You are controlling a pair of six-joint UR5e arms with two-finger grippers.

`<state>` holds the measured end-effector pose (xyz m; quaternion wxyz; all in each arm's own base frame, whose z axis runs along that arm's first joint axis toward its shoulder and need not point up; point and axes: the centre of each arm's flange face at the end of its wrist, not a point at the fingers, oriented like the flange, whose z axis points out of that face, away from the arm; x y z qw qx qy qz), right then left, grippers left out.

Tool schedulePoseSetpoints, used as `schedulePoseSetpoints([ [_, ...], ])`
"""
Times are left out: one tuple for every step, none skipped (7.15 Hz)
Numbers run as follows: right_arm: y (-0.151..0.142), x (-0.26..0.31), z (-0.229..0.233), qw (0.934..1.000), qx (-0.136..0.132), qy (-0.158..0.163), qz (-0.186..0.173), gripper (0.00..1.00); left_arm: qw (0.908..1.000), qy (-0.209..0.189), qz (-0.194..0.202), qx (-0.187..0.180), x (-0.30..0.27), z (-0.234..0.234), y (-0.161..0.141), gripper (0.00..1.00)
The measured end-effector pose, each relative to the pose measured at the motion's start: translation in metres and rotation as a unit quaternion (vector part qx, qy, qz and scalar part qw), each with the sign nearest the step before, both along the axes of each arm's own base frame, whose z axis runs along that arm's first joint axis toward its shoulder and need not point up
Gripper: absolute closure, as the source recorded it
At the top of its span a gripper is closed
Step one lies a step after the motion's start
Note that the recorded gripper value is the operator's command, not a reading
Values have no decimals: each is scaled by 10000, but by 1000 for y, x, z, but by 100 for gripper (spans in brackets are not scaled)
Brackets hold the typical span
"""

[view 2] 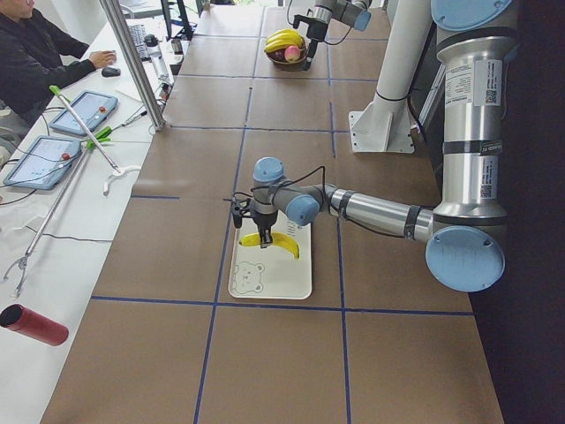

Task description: Transfer all bananas from basket to plate

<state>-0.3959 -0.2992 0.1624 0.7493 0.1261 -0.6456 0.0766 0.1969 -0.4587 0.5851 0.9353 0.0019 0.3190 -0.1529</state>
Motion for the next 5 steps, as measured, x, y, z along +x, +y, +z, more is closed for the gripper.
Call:
schedulePoseSetpoints([
  [-1, 0, 0, 10000, 1, 3, 8, 0, 9999, -99, -14, -71, -2, 14, -3, 100],
  [-1, 0, 0, 10000, 0, 5, 16, 0, 9998, -161, -18, -127, -3, 24, -4, 93],
  [-2, 1, 0, 10000, 3, 4, 23, 0, 9997, -216, -33, -147, -3, 29, -5, 2],
  [-3, 1, 0, 10000, 5, 3, 30, 0, 9994, -324, -79, -130, -4, 35, -7, 1],
  [-4, 2, 0, 10000, 3, 4, 31, 0, 9991, -409, -126, -70, -5, 39, -10, 1],
])
